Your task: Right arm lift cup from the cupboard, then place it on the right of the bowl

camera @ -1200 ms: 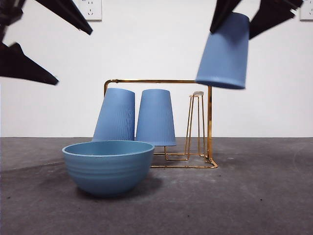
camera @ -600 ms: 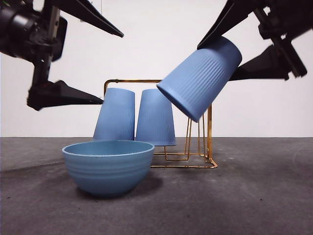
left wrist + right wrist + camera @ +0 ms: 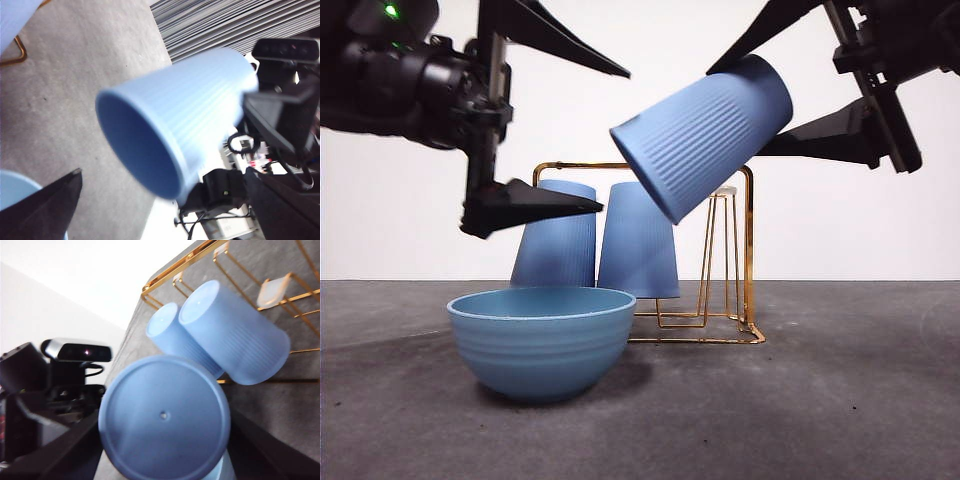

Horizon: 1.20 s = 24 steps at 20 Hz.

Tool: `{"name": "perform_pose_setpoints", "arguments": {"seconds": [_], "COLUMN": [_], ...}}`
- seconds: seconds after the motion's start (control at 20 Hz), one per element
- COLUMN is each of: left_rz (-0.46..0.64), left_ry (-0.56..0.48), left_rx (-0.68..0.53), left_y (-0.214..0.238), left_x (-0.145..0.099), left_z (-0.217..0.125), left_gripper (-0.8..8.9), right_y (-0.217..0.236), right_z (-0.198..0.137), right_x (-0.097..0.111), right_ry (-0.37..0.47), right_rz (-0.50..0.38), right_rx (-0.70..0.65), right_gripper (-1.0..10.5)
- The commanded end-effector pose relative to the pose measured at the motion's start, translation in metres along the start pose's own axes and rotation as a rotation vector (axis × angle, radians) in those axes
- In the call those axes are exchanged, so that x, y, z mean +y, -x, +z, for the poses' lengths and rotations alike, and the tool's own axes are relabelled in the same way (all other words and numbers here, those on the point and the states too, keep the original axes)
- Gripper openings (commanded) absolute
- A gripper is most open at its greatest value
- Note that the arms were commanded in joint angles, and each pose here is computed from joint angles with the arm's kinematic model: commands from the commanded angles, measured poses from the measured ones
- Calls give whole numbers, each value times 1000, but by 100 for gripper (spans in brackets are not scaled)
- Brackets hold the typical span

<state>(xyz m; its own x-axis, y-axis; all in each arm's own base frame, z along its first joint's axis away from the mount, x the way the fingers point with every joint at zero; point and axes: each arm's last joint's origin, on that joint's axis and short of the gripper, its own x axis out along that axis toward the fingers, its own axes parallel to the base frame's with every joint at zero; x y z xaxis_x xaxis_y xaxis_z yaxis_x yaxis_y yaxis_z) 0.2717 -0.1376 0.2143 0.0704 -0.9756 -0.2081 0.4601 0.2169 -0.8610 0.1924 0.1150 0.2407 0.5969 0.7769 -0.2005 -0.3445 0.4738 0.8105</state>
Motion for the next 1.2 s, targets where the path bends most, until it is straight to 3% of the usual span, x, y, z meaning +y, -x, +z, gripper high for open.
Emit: {"name": "perform_pose_setpoints", "arguments": {"seconds": [0.05,0.35,0.6,0.85,1.15,1.2], "left_rz": [-40,-75,-76,-65,-56,-56], "left_ry": [34,28,24,26,-8,-14], "left_rx": [8,-6,-32,-42,-51,-51], "left_y": [-8,-17,-21,-21,-21,-21], "left_x": [0,-7,-11,-11,-11,-11], "left_z": [5,7,8,8,8,8], "left_gripper": [494,486,289,20,14,14], "right_y": [-7,-20,-25,-27,-27,-27], "right_z": [-3,-6,-6,-8,-8,-8], "right_x": [0,-4,-4,-5,-5,-5], "right_ry": [-33,-72,-87,-92,-93,-93], "right_rz": [17,28,44,40,39,39], "right_rx": [20,15,2,13,13,13], "right_gripper": [273,274,273,273,276,322]}}
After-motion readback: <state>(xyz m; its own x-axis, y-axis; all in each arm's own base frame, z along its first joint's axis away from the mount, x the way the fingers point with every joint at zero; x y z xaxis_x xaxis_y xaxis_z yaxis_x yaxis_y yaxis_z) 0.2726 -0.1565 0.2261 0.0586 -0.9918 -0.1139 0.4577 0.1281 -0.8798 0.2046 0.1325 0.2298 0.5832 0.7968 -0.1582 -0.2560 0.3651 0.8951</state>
